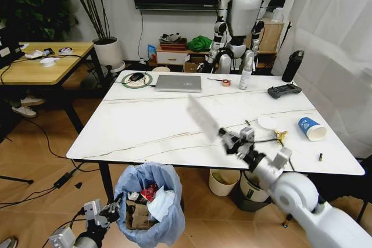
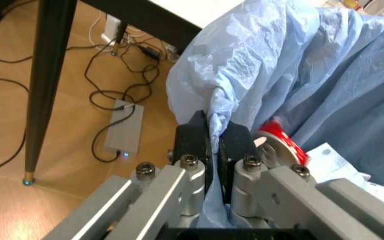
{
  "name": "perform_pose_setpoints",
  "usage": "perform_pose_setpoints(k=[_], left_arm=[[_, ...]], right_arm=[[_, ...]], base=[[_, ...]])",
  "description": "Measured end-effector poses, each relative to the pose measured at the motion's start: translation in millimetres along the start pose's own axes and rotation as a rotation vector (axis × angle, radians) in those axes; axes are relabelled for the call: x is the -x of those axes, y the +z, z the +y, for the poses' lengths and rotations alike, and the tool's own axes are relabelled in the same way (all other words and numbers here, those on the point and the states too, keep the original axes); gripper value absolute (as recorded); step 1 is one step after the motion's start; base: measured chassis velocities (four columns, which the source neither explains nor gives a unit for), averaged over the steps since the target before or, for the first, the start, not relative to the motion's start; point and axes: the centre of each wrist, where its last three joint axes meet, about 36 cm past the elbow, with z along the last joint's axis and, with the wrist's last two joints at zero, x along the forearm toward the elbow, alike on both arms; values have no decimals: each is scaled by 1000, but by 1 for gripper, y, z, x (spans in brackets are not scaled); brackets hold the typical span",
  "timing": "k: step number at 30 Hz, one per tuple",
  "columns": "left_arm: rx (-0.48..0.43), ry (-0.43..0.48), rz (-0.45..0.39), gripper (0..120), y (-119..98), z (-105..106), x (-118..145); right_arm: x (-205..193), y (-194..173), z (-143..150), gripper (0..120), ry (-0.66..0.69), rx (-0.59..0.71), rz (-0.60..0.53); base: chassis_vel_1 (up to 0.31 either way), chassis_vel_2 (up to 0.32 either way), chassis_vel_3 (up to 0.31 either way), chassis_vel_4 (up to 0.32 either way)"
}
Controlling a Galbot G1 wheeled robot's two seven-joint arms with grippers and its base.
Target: Pick up the trash bin and place the trash from the table into it.
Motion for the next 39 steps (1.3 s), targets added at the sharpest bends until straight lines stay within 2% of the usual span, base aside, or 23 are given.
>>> perform_pose_setpoints(k=[4, 8, 14, 27, 28, 32, 36, 39], left_arm=[[-10, -7, -9, 0, 0, -2, -1], [-12, -6, -17, 0, -2, -5, -3], [-13, -10, -30, 0, -6, -7, -6], [-54, -12, -5, 0, 5, -17, -7], [-53, -11, -4, 0, 4, -16, -7], [-48, -11, -5, 0, 2, -15, -6], [-50, -10, -6, 0, 2, -15, -6], [-48, -9, -5, 0, 1, -14, -4]], right_arm=[[7, 21, 38, 0, -138, 38, 37], [10, 50, 49, 0, -185, 14, 90], [6, 83, 52, 0, -199, -19, 153], [8, 92, 48, 0, -186, -72, 163], [8, 92, 48, 1, -185, -73, 162], [7, 93, 49, 20, -185, -79, 165], [5, 95, 49, 27, -180, -76, 169], [6, 94, 49, 46, -171, -78, 164]], base=[[0, 0, 0, 0], [0, 0, 0, 0], [0, 0, 0, 0], [0, 0, 0, 0], [0, 0, 0, 0], [0, 0, 0, 0], [0, 0, 0, 0], [0, 0, 0, 0]])
